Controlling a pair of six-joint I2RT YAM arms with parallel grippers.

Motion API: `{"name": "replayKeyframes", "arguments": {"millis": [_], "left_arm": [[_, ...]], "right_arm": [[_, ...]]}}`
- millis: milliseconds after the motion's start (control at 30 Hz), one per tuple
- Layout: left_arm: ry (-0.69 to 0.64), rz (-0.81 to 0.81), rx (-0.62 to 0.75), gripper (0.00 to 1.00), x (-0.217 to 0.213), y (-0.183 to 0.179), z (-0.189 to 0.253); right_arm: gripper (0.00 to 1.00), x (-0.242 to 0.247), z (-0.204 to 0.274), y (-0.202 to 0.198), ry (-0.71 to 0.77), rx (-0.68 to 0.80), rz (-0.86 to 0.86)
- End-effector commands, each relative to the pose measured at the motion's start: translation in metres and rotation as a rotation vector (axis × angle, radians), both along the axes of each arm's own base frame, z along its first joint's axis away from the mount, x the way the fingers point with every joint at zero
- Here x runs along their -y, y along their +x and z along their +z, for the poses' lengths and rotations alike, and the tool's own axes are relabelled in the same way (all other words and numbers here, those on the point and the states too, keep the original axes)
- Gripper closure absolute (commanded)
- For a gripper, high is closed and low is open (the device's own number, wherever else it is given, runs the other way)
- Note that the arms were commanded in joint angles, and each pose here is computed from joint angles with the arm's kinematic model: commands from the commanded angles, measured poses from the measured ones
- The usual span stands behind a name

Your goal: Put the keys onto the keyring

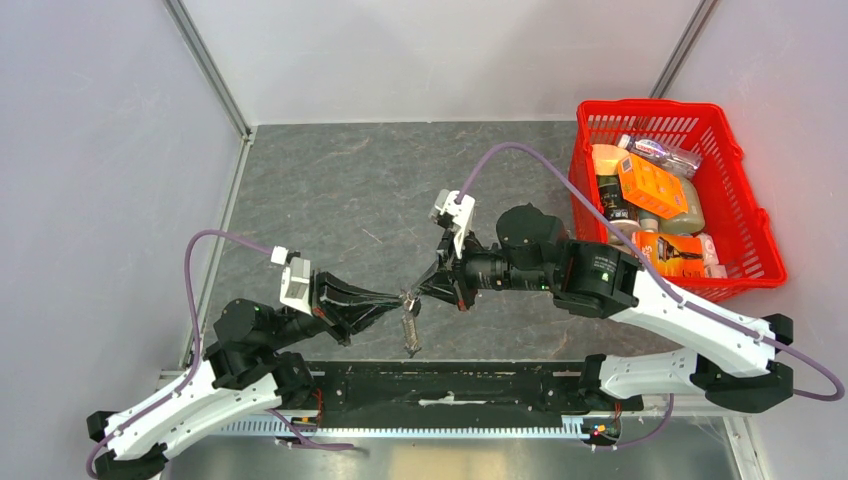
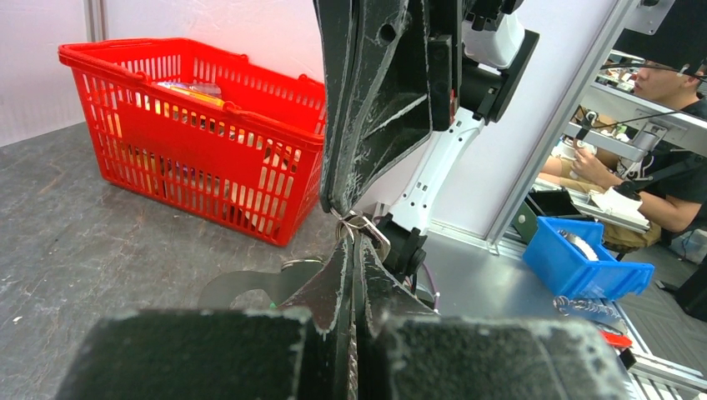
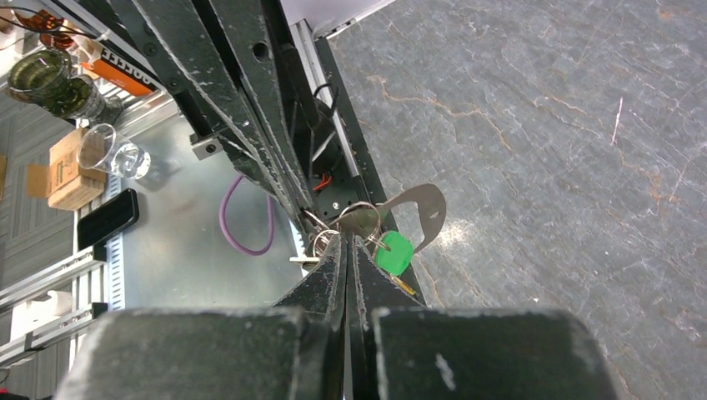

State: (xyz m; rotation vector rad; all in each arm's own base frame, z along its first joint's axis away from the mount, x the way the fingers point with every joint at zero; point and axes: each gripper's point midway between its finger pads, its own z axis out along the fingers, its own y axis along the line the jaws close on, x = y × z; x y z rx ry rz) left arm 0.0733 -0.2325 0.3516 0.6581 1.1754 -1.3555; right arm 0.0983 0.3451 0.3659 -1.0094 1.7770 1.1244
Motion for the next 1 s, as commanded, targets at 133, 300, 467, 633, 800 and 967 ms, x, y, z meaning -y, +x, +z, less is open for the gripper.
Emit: {"name": "replayKeyframes", "arguments": {"millis": [133,300,467,633,800,967], "left_arm": [[-0.097,0.017,0.057,0.98,-0.012,-0.004,0.033],[-0.095,0.018,0.057,0.98,-0.012,-0.004,0.033],[-0.091,0.018,0.056,0.98,-0.011,-0.003,0.032],[-0.084,0.017,0.051,0.98,-0.011,-0.003,0.031],[-0.085,0.020,0.045,0.98,-0.014,-0.004,0.031],[-0.076,0.016,0.031,0.98,-0.014,-0.005,0.030]], "right_arm": [[1.00,0.006,-0.008,0.006,-0.012,0.032,-0.050],[1.00,0.006,-0.008,0.006,-0.013,0.035,-0.053],[1.00,0.010,-0.004,0.009,-0.005,0.050,-0.076],[1.00,0.019,-0.010,0.019,-0.034,0.066,-0.137],[1.00,0.029,-0.049,0.038,-0.136,0.078,-0.247],[1.00,0.038,-0.090,0.054,-0.227,0.084,-0.342]]}}
